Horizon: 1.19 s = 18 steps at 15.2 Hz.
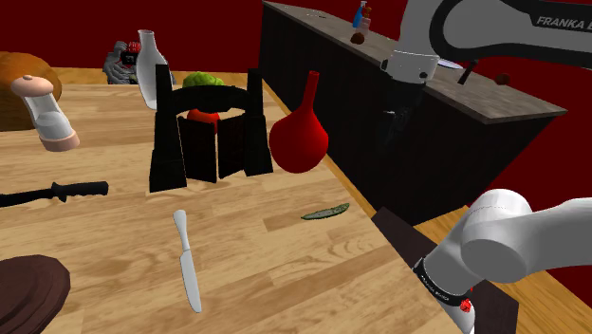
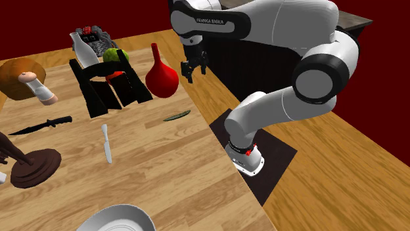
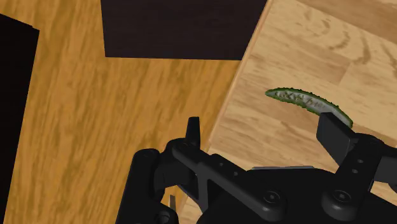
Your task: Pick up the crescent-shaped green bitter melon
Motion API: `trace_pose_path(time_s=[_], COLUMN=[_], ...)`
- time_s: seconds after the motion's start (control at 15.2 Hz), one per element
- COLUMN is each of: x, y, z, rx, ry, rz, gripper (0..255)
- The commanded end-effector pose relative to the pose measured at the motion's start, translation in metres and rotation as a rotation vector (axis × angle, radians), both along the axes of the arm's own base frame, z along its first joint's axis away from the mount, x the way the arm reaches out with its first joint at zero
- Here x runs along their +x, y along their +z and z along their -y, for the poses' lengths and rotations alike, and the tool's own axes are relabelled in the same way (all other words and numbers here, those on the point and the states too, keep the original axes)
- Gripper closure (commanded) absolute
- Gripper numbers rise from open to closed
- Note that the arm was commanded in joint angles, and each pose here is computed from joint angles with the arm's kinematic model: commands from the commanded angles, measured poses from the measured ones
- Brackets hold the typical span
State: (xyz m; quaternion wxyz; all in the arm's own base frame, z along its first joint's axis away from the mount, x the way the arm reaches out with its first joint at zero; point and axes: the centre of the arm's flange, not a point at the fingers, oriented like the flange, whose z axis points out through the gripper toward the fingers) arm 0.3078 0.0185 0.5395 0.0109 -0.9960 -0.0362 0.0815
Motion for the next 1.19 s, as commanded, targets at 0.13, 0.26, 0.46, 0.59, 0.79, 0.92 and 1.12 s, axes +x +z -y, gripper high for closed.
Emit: trace_pose_path(time_s=[0.13, 0.26, 0.46, 0.59, 0.79, 0.92, 1.12], x=[0.009, 0.016, 0.023, 0.024, 0.021, 0.016, 0.012], y=[-0.020, -0.039, -0.068, -0.087, -0.115, -0.133, -0.152], z=[-0.015, -0.032, -0.059, -0.078, -0.107, -0.126, -0.134], rx=[0.014, 0.028, 0.049, 0.064, 0.085, 0.099, 0.105], ry=[0.140, 0.279, 0.489, 0.629, 0.838, 0.978, 1.039], rz=[0.006, 0.012, 0.020, 0.026, 0.035, 0.041, 0.043], gripper=[0, 0, 0, 0, 0, 0, 0])
